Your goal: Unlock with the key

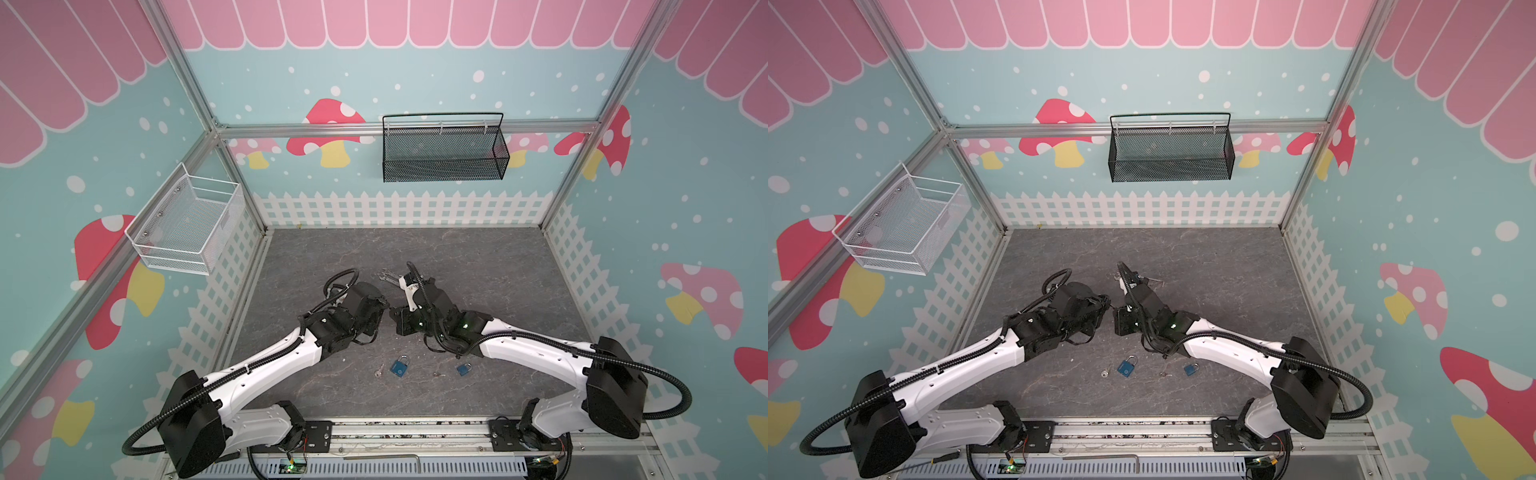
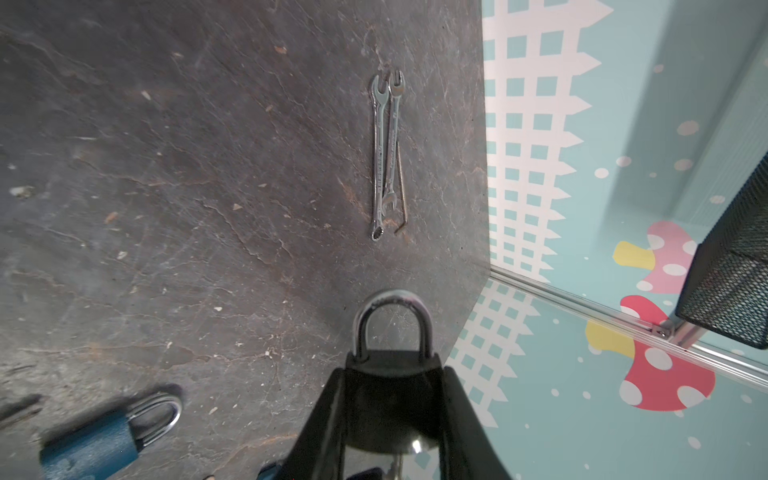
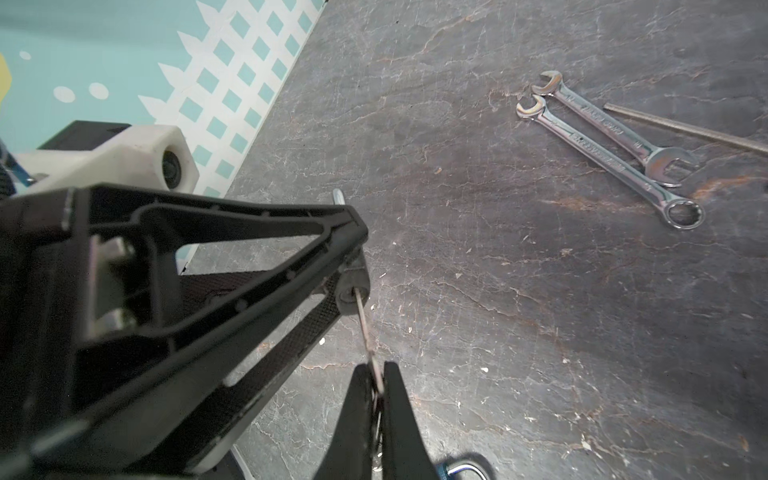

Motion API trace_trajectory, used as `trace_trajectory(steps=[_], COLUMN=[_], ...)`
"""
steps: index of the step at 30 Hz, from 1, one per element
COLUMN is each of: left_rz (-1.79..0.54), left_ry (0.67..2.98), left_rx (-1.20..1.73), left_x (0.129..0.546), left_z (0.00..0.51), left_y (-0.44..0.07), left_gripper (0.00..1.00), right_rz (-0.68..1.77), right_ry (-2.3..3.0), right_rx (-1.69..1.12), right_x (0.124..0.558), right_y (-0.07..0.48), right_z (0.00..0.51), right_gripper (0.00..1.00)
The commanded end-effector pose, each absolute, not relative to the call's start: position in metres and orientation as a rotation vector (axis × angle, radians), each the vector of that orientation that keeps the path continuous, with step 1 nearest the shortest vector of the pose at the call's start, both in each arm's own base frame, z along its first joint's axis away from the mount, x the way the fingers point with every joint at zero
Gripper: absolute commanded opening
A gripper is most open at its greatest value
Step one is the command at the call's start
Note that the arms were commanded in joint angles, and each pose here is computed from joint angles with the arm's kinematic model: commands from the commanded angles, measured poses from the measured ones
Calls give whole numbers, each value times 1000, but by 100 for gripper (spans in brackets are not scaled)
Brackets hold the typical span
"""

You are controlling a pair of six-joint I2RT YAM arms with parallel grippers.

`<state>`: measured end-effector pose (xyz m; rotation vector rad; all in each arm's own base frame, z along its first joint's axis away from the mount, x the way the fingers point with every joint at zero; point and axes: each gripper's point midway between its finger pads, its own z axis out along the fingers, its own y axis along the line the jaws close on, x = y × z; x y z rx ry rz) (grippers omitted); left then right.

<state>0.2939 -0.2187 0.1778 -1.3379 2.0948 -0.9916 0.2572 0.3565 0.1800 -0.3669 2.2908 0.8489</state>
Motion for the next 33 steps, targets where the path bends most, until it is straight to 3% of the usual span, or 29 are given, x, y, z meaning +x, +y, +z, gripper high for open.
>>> trace_trajectory(steps=[1, 18, 23, 33], left_rz=[-976, -1326, -1370, -971], left_ry=[2133, 2145, 2147, 2267], left_rx=[-1347, -1342, -1286, -1137], left_x=[288, 275, 273, 269], left_z=[174, 209, 222, 193], left_y=[-221, -261, -270, -233], left_gripper=[0, 0, 0, 0], right_rz=[930, 1070, 962, 926], right_ry=[2254, 2063, 2025, 1997], right_rx=[-386, -484, -468, -491], right_x=[252, 250, 262, 264], right_y=[381, 413, 405, 390], right_z=[201, 229, 233, 261], right_gripper=[0, 0, 0, 0])
